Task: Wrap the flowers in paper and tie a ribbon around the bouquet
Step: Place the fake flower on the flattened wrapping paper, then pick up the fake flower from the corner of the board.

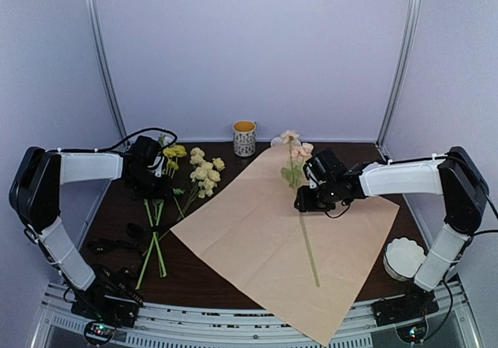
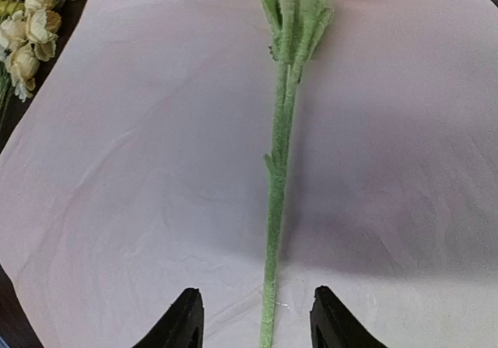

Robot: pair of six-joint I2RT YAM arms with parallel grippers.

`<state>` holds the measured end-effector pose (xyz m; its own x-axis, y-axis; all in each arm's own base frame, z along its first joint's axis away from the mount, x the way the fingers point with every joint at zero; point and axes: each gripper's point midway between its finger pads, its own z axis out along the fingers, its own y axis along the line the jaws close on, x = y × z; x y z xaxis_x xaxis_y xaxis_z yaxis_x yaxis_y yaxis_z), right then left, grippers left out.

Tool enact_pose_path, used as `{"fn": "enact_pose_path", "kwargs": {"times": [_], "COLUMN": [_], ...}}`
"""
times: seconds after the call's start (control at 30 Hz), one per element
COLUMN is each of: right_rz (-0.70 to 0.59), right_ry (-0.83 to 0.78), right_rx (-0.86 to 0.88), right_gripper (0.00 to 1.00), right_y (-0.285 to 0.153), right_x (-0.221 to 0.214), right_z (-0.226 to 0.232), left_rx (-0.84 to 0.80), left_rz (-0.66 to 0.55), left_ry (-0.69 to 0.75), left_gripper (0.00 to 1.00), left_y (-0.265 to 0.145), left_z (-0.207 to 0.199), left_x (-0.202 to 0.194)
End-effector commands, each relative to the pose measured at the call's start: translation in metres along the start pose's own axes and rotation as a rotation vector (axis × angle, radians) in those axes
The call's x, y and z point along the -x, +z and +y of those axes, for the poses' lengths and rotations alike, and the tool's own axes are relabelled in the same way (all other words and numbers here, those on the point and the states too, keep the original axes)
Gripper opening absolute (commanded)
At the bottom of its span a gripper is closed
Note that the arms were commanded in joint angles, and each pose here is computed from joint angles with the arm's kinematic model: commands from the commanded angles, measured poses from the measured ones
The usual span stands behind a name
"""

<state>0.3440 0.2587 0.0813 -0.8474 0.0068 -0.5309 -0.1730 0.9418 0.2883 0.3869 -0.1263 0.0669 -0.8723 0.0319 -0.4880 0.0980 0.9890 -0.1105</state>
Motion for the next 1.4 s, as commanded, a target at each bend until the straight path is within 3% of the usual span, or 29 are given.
{"fn": "enact_pose_path", "kwargs": {"times": [0.0,0.13,0.27,0.43,0.67,0.73,0.83,1.0,1.2,1.3,1.37], "right_rz": [0.028,0.014,0.013,-0.009,-0.027,-0.032,-0.040,-0.060,-0.075,-0.085,-0.095], "right_ry": [-0.043,-0.086,-0.132,-0.147,-0.145,-0.146,-0.143,-0.140,-0.141,-0.138,-0.139], "right_rx": [-0.150,-0.191,-0.200,-0.171,-0.162,-0.163,-0.159,-0.145,-0.136,-0.126,-0.125], "right_gripper": [0.52,0.61,0.63,0.64,0.64,0.64,0.64,0.64,0.65,0.65,0.65], "right_y": [-0.001,-0.010,-0.018,-0.029,-0.039,-0.042,-0.046,-0.055,-0.061,-0.065,-0.069], "right_x": [-0.004,0.003,0.006,0.010,0.011,0.012,0.012,0.016,0.020,0.022,0.024], "right_z": [-0.025,-0.029,-0.024,-0.015,-0.014,-0.015,-0.015,-0.012,-0.010,-0.008,-0.008], "left_rx": [0.030,0.060,0.086,0.078,0.028,0.018,0.030,0.144,0.311,0.334,0.321], "left_rz": [-0.107,-0.145,-0.102,-0.034,0.042,0.057,0.034,-0.151,-0.440,-0.630,-0.839], "left_ry": [-0.036,-0.146,-0.284,-0.337,-0.353,-0.359,-0.376,-0.404,-0.390,-0.362,-0.311], "left_gripper": [0.51,0.53,0.53,0.51,0.40,0.30,0.00,0.00,0.00,0.00,0.00], "left_y": [-0.022,-0.030,-0.017,0.008,0.035,0.039,0.034,-0.020,-0.114,-0.164,-0.210], "left_z": [0.013,0.042,0.073,0.082,0.074,0.073,0.075,0.096,0.124,0.127,0.119], "left_x": [0.019,0.022,0.005,-0.015,-0.030,-0.034,-0.036,-0.004,0.042,0.057,0.069]}}
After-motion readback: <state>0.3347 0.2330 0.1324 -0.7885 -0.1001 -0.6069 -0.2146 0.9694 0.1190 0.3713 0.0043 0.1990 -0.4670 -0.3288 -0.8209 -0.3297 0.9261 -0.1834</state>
